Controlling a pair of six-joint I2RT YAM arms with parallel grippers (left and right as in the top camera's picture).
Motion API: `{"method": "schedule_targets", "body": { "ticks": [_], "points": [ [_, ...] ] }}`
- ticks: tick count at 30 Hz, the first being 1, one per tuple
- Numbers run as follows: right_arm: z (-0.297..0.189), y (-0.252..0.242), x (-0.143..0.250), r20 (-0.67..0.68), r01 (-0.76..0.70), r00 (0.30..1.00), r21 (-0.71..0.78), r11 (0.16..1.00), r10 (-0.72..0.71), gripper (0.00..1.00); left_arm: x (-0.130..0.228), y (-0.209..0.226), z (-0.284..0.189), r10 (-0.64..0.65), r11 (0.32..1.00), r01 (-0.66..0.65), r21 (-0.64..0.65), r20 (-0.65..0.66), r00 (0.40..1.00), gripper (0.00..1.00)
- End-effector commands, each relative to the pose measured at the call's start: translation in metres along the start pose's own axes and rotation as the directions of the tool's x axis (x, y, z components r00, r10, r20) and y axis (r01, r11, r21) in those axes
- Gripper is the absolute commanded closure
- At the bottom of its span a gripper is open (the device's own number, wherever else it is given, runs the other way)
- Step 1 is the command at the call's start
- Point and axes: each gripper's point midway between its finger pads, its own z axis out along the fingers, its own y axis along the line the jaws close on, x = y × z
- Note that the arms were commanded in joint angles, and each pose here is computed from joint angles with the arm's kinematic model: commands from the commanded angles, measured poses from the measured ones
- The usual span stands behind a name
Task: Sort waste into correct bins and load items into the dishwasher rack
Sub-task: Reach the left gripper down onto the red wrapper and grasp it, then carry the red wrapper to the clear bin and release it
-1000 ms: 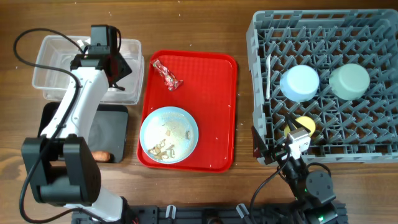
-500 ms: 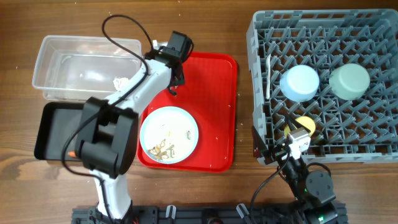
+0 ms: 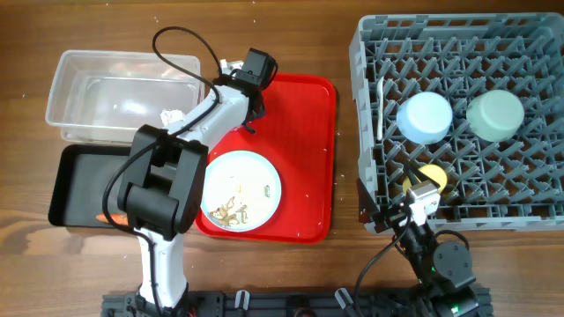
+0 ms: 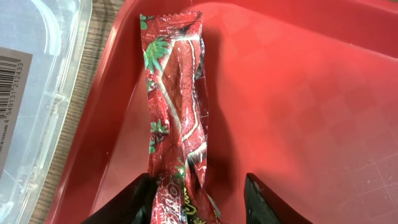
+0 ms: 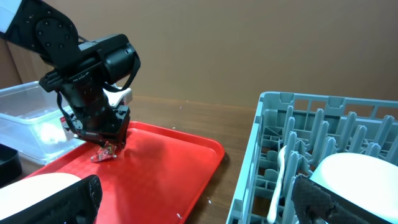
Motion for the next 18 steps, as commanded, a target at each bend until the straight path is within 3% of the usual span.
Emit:
{"method": "schedule_targets", "body": {
  "ticks": [1,2,4,7,9,10,11,12,18],
  "points": [
    [0.0,0.001,-0.002,0.012,-0.015,1.0,-0.005,1.0,0.015,0.0,0.009,0.0,0.012,0.004,1.0,-0.004,-0.012,-0.028,1.0,0.5],
    [0.0,0.001,-0.002,0.012,-0.014,1.0,-0.006,1.0,0.014,0.0,0.011,0.0,0.014,0.007,1.0,-0.008,-0.015,-0.031,0.999,0.49],
    [0.0,0.001,-0.002,0.012,-0.015,1.0,-0.006,1.0,0.015,0.0,0.012,0.001,0.015,0.014,1.0,-0.014,-0.018,-0.037,0.999,0.59],
    [0.0,0.001,-0.002,0.012,-0.015,1.0,-0.005,1.0,0.015,0.0,0.019,0.002,0.021,0.024,0.999,-0.026,-0.03,-0.056,0.998,0.64],
    [0.0,0.001,-0.002,0.012,-0.014,1.0,-0.005,1.0,0.014,0.0,0.028,0.004,0.026,0.036,0.998,-0.04,-0.041,-0.086,0.996,0.79],
    [0.0,0.001,-0.002,0.012,-0.015,1.0,-0.005,1.0,0.015,0.0,0.03,0.002,0.025,0.054,0.998,-0.057,-0.024,-0.098,0.994,0.92],
    [0.0,0.001,-0.002,0.012,-0.015,1.0,-0.006,1.0,0.015,0.0,0.027,-0.006,0.016,0.111,0.994,-0.108,0.033,-0.101,0.989,0.96],
    [0.0,0.001,-0.002,0.012,-0.014,1.0,-0.005,1.0,0.014,0.0,0.016,-0.008,-0.005,0.153,0.987,-0.15,0.054,-0.07,0.986,0.96],
    [0.0,0.001,-0.002,0.012,-0.015,1.0,-0.006,1.0,0.015,0.0,-0.02,0.006,-0.116,0.088,0.981,-0.094,0.171,0.04,0.995,0.96]
  ]
}}
